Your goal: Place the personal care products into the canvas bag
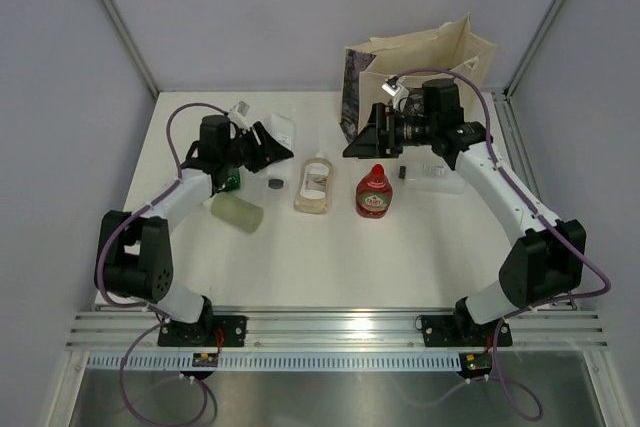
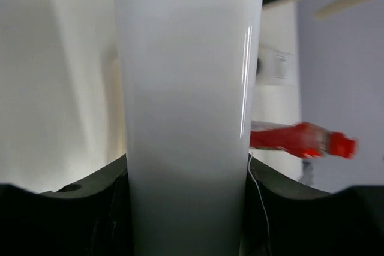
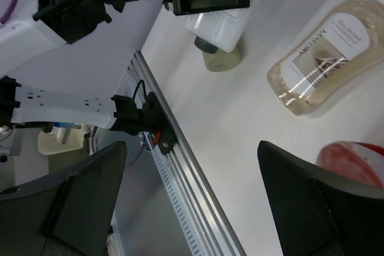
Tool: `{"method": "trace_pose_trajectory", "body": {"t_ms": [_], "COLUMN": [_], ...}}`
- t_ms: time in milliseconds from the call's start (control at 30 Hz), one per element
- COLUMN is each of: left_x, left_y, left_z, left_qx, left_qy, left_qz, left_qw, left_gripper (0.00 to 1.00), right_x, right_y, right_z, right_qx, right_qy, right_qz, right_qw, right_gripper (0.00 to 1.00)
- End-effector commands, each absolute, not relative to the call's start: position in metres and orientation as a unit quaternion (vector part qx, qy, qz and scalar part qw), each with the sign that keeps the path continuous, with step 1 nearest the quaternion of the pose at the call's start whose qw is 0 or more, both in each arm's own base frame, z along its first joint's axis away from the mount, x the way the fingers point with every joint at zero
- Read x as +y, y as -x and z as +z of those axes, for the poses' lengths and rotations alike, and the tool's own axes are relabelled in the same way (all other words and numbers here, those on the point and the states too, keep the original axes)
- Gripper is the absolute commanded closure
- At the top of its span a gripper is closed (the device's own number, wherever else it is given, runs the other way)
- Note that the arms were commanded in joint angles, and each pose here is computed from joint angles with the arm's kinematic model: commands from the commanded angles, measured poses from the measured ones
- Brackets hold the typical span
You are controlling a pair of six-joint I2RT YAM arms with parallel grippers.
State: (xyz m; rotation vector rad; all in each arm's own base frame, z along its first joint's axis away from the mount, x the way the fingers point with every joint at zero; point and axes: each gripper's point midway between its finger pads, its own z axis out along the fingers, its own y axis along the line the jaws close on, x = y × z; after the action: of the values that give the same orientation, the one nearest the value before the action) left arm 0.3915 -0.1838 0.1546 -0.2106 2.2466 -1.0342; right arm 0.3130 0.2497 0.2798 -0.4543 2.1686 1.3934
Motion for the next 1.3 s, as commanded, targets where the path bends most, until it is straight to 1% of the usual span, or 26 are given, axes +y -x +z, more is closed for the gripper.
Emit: {"method": "trace_pose_trajectory", "body": {"t_ms": [0,167,267,467,600,700,800,833,900,933,967,1033,1067,1100,1167,1200,1267], "left_x": [-0.216,-0.230,-0.244,-0.263,-0.277,-0.284,-0.290,-0.291,-0.292,-0.292,-0.292,-0.292,-0.291,-0.291,-0.289,-0.287,-0.285], "left_y": [-0.369,-0.328,-0.308,-0.280,-0.261,-0.256,-0.255,-0.257,-0.256,-0.256,-0.256,-0.257,-0.255,-0.255,-0.256,-0.253,-0.253], "left_z": [0.268,0.317,0.339,0.375,0.379,0.375,0.373,0.371,0.376,0.378,0.379,0.379,0.380,0.379,0.372,0.374,0.366], "left_qx": [0.734,0.677,0.655,0.615,0.605,0.607,0.608,0.610,0.607,0.607,0.607,0.613,0.614,0.616,0.629,0.629,0.645], "left_qy": [-0.011,-0.032,-0.047,-0.071,-0.088,-0.092,-0.095,-0.093,-0.097,-0.098,-0.099,-0.100,-0.102,-0.103,-0.104,-0.108,-0.113], "left_qz": [-0.548,-0.614,-0.641,-0.682,-0.704,-0.708,-0.711,-0.711,-0.713,-0.713,-0.712,-0.707,-0.705,-0.702,-0.689,-0.684,-0.665], "left_qw": [0.401,0.405,0.397,0.390,0.361,0.348,0.340,0.338,0.337,0.338,0.337,0.339,0.340,0.341,0.345,0.352,0.359], "left_gripper": [1.00,1.00,1.00,1.00,1.00,0.99,0.96,0.95,0.89,0.87,0.80,0.71,0.61,0.55,0.45,0.30,0.21], "right_x": [0.275,0.302,0.312,0.320,0.324,0.329,0.339,0.341,0.347,0.348,0.348,0.346,0.344,0.344,0.341,0.339,0.335], "right_y": [-0.320,-0.313,-0.314,-0.322,-0.325,-0.317,-0.307,-0.303,-0.292,-0.288,-0.283,-0.280,-0.276,-0.275,-0.271,-0.272,-0.273], "right_z": [0.308,0.321,0.322,0.332,0.342,0.350,0.350,0.351,0.348,0.349,0.349,0.352,0.357,0.359,0.366,0.371,0.373], "right_qx": [0.767,0.726,0.705,0.669,0.653,0.638,0.634,0.633,0.628,0.624,0.616,0.608,0.603,0.601,0.594,0.591,0.591], "right_qy": [0.133,0.156,0.151,0.143,0.147,0.155,0.166,0.168,0.180,0.186,0.190,0.196,0.207,0.213,0.225,0.229,0.237], "right_qz": [0.567,0.614,0.639,0.673,0.683,0.699,0.706,0.708,0.714,0.718,0.724,0.726,0.724,0.723,0.722,0.721,0.716], "right_qw": [0.268,0.270,0.268,0.281,0.291,0.285,0.269,0.265,0.250,0.247,0.248,0.255,0.263,0.266,0.273,0.281,0.286], "right_gripper": [0.01,0.00,0.00,0.00,0.00,0.01,0.07,0.15,0.28,0.44,0.55,0.79,0.95,1.00,1.00,1.00,1.00]}}
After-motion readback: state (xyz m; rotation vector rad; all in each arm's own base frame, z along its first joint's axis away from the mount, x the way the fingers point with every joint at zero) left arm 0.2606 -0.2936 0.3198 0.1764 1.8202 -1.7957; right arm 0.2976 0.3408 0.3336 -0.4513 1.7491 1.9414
